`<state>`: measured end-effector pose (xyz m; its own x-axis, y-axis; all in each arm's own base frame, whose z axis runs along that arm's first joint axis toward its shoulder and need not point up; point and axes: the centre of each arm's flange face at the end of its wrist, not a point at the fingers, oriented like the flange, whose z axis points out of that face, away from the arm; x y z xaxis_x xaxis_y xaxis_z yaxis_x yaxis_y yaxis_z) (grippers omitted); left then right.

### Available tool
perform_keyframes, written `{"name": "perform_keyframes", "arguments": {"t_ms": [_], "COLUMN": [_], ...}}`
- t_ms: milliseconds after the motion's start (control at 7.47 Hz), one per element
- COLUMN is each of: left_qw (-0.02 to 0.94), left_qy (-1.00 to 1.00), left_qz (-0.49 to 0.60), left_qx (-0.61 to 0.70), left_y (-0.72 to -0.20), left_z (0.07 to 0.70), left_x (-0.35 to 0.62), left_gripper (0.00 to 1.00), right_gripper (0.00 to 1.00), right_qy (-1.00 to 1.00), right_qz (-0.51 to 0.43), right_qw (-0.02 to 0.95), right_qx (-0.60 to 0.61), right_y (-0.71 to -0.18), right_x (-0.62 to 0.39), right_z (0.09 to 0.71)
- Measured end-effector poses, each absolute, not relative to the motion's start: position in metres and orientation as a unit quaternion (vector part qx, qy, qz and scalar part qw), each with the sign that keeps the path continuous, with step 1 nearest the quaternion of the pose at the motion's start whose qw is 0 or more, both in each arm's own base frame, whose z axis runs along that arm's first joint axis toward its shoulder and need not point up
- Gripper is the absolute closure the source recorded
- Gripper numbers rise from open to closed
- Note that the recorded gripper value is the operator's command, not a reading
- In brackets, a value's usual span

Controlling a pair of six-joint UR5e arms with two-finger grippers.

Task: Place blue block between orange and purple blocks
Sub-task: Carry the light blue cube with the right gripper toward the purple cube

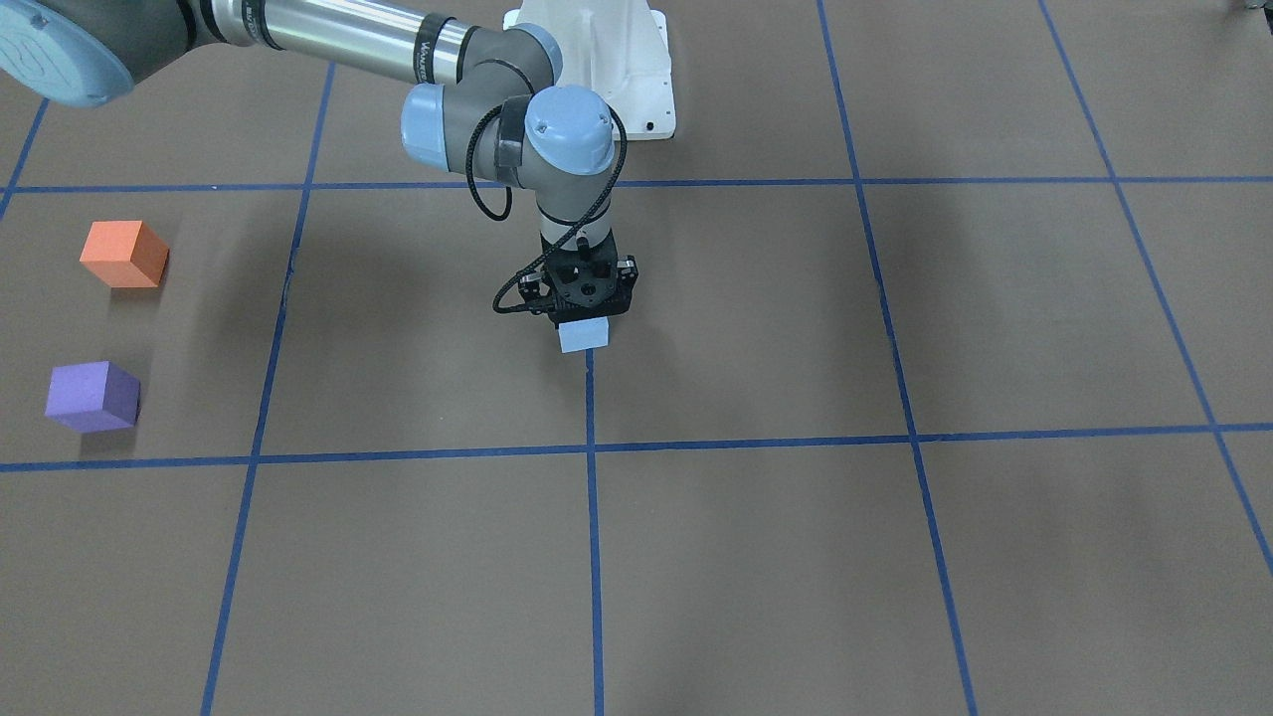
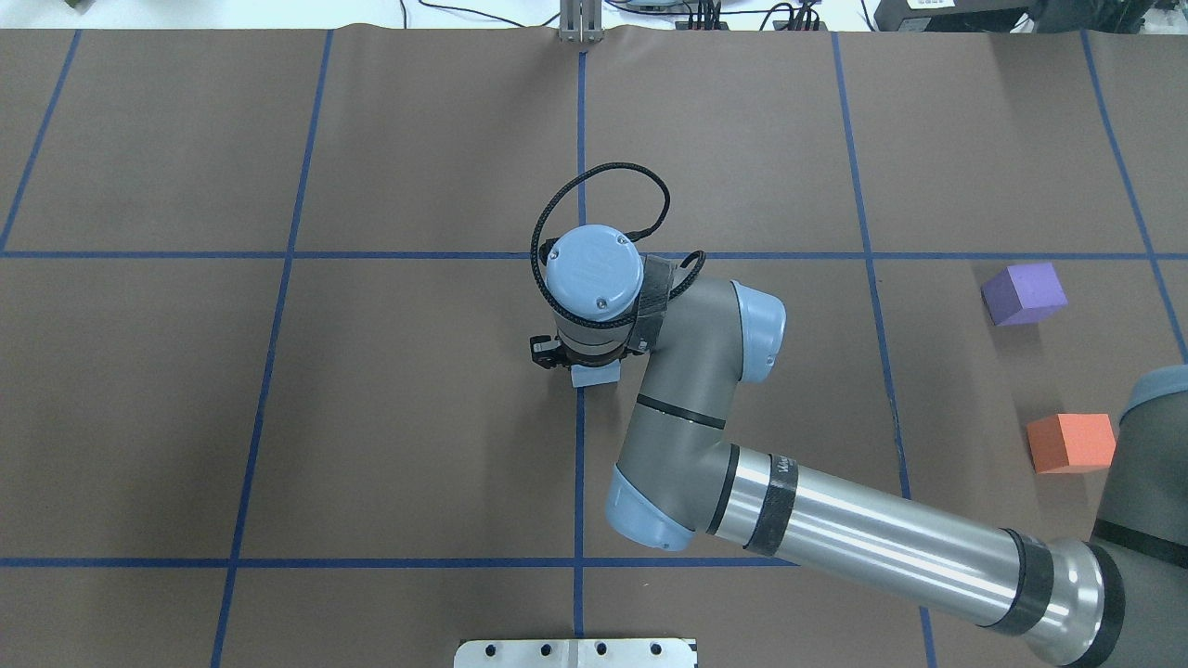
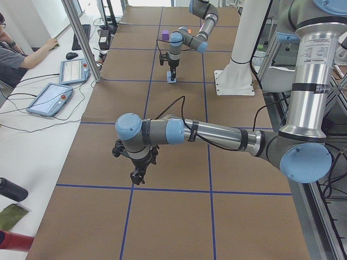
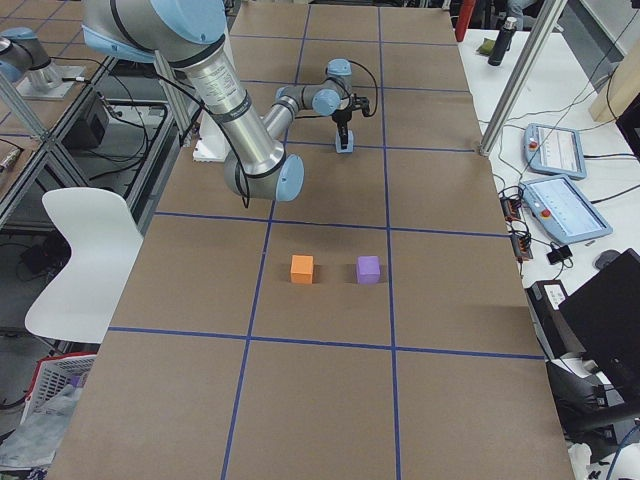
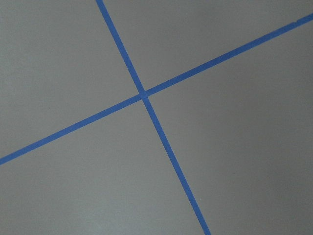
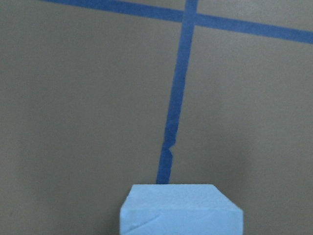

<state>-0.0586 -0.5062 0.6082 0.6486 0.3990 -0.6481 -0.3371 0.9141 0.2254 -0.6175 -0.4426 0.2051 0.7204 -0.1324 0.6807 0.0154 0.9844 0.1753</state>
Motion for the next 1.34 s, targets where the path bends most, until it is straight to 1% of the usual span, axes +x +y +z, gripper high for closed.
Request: {"name": "perform_keyframes", "arguments": {"t_ms": [268,536,670,804,1071,1205,1339], "left_qw": [0.908,0.909,0.907,0.906,0.905,0.905,0.905], "left_qy": [0.37,0.376,0.385,0.393,0.397,0.397,0.397], "left_qz": [0.193,0.176,0.165,0.155,0.15,0.149,0.15], "left_qx": [0.034,0.034,0.034,0.034,0.036,0.038,0.04], "left_y": [-0.496,-0.488,-0.486,-0.485,-0.484,-0.484,-0.484], "left_z": [0.619,0.624,0.623,0.622,0.621,0.619,0.616], "left_x": [-0.063,-0.075,-0.077,-0.077,-0.077,-0.078,-0.077], "left_gripper": [0.0,0.0,0.0,0.0,0.0,0.0,0.0], "right_gripper": [1.0,1.0,1.0,1.0,1.0,1.0,1.0], "right_qy": [-0.39,-0.408,-0.404,-0.393,-0.38,-0.385,-0.389], "right_qz": [-0.018,-0.01,-0.029,-0.053,-0.08,-0.071,-0.043], "right_qw": [0.918,0.91,0.911,0.915,0.919,0.918,0.918], "right_qx": [0.071,0.07,0.074,0.078,0.069,0.062,0.054], "right_y": [-0.473,-0.499,-0.503,-0.499,-0.484,-0.467,-0.446], "right_x": [-0.547,-0.427,-0.371,-0.325,-0.242,-0.205,-0.178], "right_z": [0.222,0.26,0.287,0.322,0.413,0.458,0.495]}}
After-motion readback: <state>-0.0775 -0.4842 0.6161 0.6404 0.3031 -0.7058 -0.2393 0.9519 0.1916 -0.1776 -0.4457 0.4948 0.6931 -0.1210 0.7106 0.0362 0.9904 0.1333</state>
